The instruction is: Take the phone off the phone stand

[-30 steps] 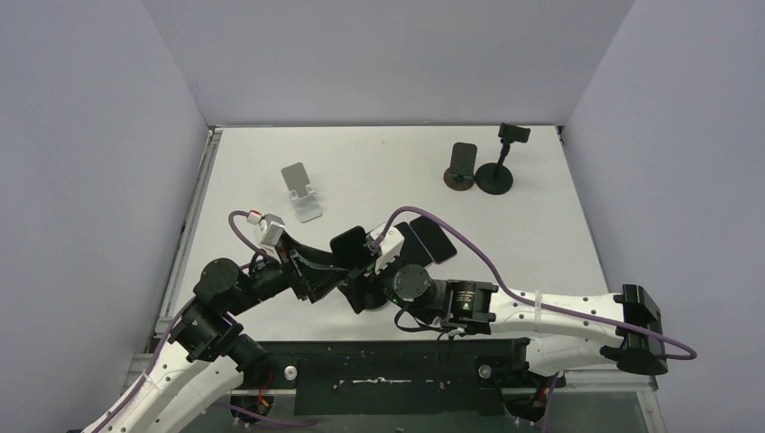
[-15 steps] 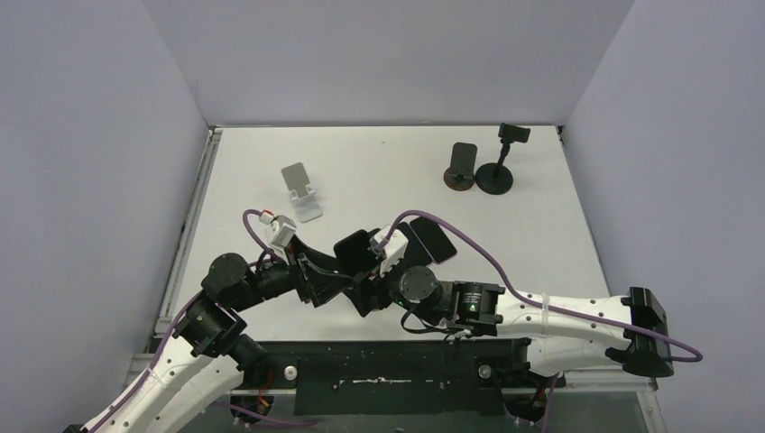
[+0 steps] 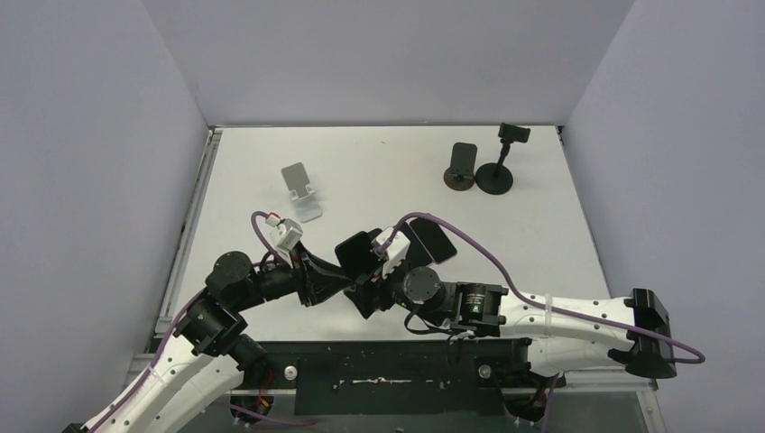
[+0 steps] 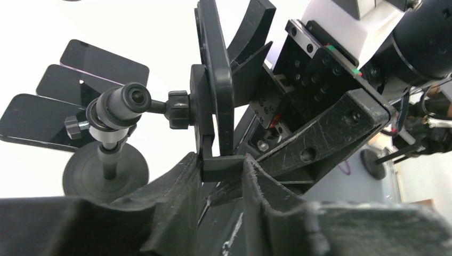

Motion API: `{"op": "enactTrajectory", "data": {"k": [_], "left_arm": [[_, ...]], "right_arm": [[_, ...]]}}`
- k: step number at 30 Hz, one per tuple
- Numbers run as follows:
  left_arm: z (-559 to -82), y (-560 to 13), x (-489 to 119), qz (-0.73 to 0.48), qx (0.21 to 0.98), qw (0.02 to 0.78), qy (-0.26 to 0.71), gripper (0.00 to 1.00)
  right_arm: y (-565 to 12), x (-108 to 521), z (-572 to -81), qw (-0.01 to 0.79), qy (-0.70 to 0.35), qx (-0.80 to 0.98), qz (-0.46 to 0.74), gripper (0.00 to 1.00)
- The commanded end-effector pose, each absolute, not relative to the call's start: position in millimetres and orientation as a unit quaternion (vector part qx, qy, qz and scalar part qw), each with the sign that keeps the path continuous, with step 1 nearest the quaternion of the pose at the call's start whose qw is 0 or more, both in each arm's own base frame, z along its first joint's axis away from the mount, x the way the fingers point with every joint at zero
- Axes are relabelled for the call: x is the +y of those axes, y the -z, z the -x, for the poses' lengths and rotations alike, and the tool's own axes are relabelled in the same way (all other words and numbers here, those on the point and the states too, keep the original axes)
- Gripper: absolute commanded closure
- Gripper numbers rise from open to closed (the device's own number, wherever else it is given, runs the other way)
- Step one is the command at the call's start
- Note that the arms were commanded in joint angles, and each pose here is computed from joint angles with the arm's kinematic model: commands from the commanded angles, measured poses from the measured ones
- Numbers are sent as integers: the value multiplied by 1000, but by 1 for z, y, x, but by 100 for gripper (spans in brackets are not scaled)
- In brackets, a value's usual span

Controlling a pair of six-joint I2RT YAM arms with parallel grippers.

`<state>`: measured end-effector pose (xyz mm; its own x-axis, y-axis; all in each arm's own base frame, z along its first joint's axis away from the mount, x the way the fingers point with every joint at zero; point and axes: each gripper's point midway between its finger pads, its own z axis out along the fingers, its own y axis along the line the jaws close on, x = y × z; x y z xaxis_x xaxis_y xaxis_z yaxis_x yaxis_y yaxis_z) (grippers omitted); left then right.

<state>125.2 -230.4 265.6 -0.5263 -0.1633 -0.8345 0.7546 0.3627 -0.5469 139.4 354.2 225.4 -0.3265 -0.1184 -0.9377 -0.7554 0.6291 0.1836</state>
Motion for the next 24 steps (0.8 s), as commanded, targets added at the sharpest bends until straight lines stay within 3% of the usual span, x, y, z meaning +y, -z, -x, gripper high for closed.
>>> {"op": "enactTrajectory", "data": {"k": [1,2,3,12,24], "left_arm": [[-111,-277,-235,-249,680,427,542,83],[-111,-277,-235,-250,679,427,542,95],[-111,-277,-234,-250,679,428,542,100],[-113,-285,-233,-228,631,474,570,100],[-122,-281,-233,-195,625,487,578,100]], "right_arm": [[-271,358,-141,541,-365,712,258,100],[-271,358,-142,541,-366,713,256,100],[-271,357,-141,541,-367,712,255,100],[-273,352,-130,525,-423,687,271,100],[-264,338,-138,503,-468,685,241,100]]}}
